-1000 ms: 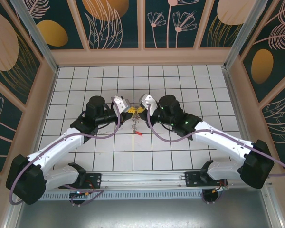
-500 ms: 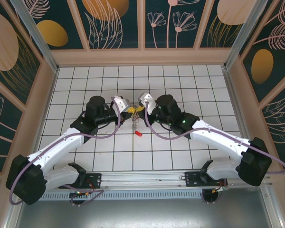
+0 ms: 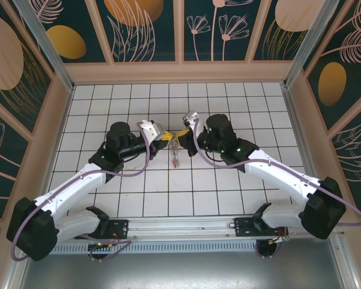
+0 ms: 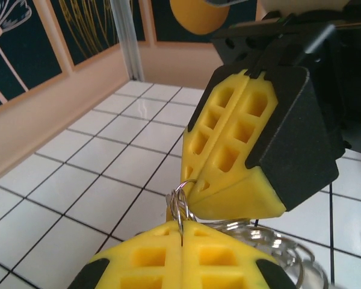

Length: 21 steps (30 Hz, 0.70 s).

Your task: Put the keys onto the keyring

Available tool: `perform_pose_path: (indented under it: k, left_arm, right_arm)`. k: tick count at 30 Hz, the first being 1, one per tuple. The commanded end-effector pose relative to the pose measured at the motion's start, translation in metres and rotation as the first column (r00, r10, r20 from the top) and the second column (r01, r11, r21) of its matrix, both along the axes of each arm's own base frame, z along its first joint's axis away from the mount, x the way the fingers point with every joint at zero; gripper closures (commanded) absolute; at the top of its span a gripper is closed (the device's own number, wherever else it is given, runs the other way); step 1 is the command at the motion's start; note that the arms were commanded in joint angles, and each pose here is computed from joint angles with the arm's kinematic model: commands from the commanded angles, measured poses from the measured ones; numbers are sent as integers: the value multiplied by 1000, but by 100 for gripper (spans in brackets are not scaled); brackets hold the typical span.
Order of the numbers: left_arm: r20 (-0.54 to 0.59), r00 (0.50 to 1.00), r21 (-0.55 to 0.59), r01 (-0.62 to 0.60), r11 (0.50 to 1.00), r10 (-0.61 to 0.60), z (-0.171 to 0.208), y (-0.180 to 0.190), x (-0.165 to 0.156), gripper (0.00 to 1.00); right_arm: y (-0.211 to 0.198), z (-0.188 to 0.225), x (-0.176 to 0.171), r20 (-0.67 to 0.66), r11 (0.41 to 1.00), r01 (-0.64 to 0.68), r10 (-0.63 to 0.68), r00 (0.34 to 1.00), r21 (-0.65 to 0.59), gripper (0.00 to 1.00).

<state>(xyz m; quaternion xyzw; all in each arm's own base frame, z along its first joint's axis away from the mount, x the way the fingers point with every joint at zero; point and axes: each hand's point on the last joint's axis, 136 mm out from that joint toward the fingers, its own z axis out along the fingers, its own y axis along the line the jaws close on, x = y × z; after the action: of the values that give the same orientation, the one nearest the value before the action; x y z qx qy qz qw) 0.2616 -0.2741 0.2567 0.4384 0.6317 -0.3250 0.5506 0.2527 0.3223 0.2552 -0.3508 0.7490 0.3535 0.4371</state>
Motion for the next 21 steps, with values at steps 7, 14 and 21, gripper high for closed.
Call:
perform_pose_path:
  k: [7,14,21]
  left_arm:
    - [115,987,-136,130,982,-115,38,-12,-21,100]
    - [111,985,-149,151,977,-135,37,-14,-22,100]
    - [109,980,-164,181,970,-165,36,-16,-26,100]
  right_arm:
    - [-10,15,-22,-39,990,-124,127,991,66,80]
    - [-23,24,-29,71,987,-160,161,984,-17,66]
    - [-38,36,-23,233,986,-124,147,961,-111,61]
